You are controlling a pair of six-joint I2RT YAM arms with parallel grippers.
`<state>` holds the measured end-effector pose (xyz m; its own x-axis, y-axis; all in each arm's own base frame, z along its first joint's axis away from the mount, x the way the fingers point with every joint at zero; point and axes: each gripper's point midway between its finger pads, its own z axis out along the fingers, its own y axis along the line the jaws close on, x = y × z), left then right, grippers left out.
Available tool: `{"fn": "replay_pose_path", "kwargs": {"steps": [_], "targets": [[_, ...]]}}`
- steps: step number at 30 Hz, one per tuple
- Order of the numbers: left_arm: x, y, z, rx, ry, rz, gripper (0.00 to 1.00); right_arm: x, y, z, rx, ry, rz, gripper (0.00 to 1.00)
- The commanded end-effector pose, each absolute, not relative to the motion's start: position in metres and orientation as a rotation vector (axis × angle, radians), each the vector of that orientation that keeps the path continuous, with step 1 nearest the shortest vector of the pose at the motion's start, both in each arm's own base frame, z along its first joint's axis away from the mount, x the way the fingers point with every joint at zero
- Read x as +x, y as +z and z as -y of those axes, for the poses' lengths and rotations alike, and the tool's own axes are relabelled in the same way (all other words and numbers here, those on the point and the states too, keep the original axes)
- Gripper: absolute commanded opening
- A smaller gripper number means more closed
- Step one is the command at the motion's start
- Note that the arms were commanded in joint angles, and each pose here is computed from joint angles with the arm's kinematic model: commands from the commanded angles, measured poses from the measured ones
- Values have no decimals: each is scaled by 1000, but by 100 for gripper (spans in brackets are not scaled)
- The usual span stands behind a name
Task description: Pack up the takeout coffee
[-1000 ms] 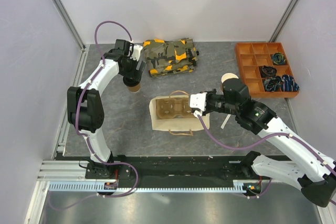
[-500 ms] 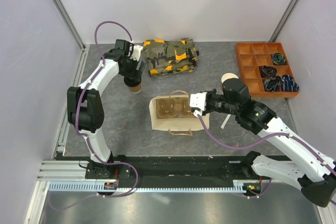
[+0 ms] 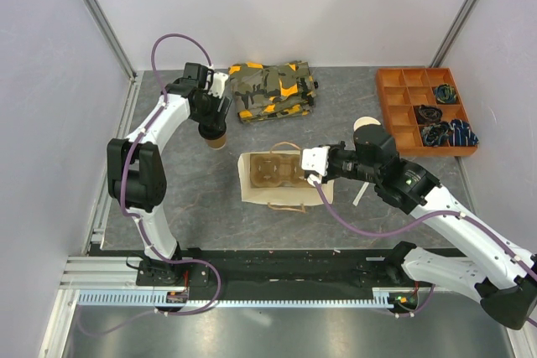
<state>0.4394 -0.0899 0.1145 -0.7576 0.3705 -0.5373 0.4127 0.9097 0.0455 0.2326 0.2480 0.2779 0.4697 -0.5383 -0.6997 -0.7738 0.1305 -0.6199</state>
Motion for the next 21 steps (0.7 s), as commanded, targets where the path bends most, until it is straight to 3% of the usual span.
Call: {"fn": "replay_pose_path", "kwargs": {"steps": [1, 13, 21], "targets": [[438, 133, 98, 598, -154, -2479, 65, 235, 304, -252, -1489, 239, -1138, 0], [426, 154, 98, 612, -166, -2454, 58, 237, 304, -254, -1485, 245, -1133, 0], [424, 204, 110, 571, -247, -2380, 56, 241, 303, -254, -1471, 245, -1163, 0]]}}
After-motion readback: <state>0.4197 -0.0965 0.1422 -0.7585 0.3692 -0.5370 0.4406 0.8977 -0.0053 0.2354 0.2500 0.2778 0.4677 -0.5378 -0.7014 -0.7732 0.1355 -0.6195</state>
